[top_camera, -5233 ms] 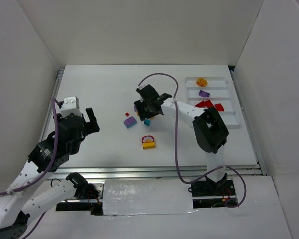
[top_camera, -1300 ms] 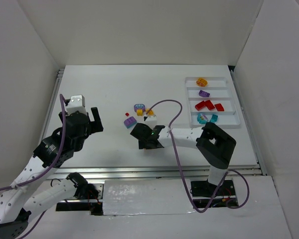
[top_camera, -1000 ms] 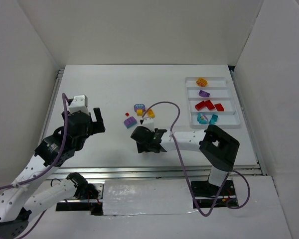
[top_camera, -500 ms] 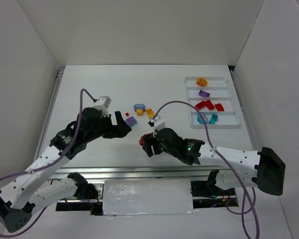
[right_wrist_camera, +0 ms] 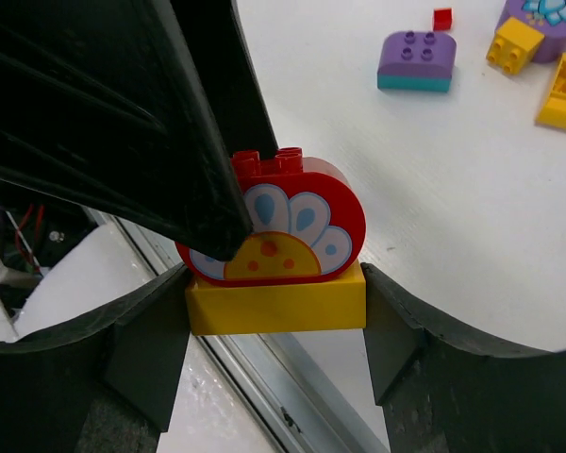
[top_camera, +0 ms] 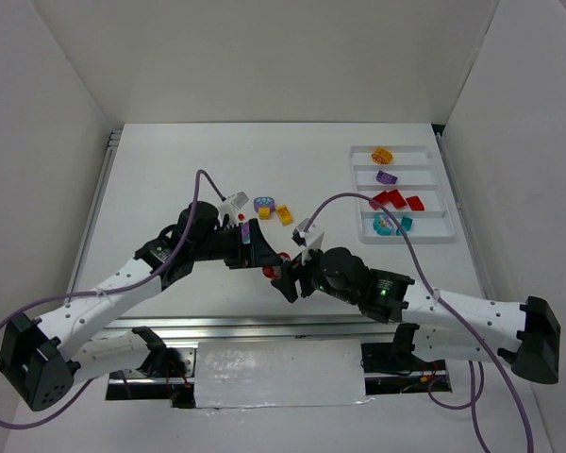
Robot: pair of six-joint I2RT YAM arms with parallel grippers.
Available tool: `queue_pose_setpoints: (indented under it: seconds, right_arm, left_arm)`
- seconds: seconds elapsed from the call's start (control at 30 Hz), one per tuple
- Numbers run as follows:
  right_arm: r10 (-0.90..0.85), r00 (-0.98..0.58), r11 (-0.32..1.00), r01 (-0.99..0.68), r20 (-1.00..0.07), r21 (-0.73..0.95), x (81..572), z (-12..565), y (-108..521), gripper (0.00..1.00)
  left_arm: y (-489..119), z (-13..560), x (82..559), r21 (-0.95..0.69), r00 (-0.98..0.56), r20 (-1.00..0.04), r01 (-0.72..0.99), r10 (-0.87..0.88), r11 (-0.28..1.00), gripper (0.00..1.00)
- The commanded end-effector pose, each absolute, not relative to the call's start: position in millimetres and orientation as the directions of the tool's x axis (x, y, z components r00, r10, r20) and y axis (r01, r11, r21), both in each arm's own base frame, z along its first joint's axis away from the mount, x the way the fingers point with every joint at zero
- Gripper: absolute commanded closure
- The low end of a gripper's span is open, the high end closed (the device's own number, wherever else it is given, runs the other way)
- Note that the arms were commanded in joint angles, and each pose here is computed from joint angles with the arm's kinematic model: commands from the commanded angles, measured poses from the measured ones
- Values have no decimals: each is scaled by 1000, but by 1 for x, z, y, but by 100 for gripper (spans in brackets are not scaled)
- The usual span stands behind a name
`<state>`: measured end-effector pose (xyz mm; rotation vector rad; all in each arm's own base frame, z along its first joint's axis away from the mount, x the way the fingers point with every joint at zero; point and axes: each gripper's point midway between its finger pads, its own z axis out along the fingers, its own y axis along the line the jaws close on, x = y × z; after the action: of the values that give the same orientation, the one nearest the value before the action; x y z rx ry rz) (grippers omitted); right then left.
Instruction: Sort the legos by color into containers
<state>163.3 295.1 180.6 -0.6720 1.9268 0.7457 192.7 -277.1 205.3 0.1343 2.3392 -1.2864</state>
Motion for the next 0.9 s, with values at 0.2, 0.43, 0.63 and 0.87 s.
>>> queue_pose_setpoints:
  seconds: [0.2,0.43,0.63,0.87]
  right_arm:
    - [-80,-367,642,-730,-927,233,165,204,303,100]
    - [-117,-385,672,-709,-916,212,167,193,296,100]
    - [-118,-513,876,-456,-850,154,197,148,259,100]
    - [69,-548,899,-327,-833,290,205,163,230,100]
  left_arm:
    - [-302,230,184,-844,-894,-431,354,-119,403,59]
    - [-294,242,204,-770,-835,-532,412,-136,487,100]
    - [-254,296,274,-656,-633,-692,351,-347,668,100]
    - [-303,333,325,-667,-603,-719,456,-347,589,100]
